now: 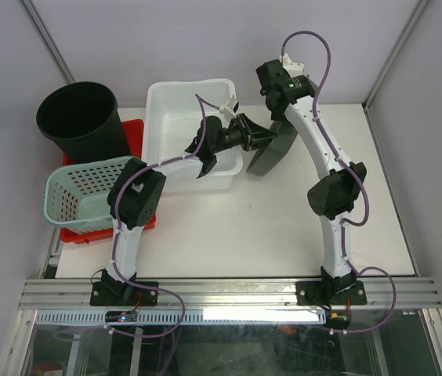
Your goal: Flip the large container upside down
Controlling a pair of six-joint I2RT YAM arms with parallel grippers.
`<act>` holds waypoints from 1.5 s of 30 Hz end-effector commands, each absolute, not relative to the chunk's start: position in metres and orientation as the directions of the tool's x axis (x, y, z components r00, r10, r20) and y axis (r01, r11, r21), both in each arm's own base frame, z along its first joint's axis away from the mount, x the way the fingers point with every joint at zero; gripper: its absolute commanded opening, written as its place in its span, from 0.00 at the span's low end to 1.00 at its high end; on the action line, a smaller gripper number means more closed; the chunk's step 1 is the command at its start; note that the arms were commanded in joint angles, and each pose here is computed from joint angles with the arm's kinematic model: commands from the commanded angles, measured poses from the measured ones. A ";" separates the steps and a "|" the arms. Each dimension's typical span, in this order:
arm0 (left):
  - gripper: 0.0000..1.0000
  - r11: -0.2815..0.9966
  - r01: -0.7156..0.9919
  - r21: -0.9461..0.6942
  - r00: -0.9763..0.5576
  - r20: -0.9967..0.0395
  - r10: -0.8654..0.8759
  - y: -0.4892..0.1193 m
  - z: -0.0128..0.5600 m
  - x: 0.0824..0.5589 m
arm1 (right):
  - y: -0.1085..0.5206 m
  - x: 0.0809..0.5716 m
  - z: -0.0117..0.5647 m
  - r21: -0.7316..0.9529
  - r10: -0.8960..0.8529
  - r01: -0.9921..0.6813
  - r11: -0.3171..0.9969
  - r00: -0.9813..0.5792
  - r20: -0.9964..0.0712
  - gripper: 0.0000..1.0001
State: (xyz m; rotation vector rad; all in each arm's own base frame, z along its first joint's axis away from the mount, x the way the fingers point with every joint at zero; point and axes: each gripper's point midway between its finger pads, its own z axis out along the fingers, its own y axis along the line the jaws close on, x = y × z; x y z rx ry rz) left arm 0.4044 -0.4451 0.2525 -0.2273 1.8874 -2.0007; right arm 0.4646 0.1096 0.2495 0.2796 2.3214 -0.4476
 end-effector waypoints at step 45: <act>0.99 0.241 0.578 -0.780 -0.787 -0.610 -0.088 -0.445 0.307 0.335 | 0.027 0.364 0.201 0.035 0.267 0.342 0.939 -0.664 -0.699 0.90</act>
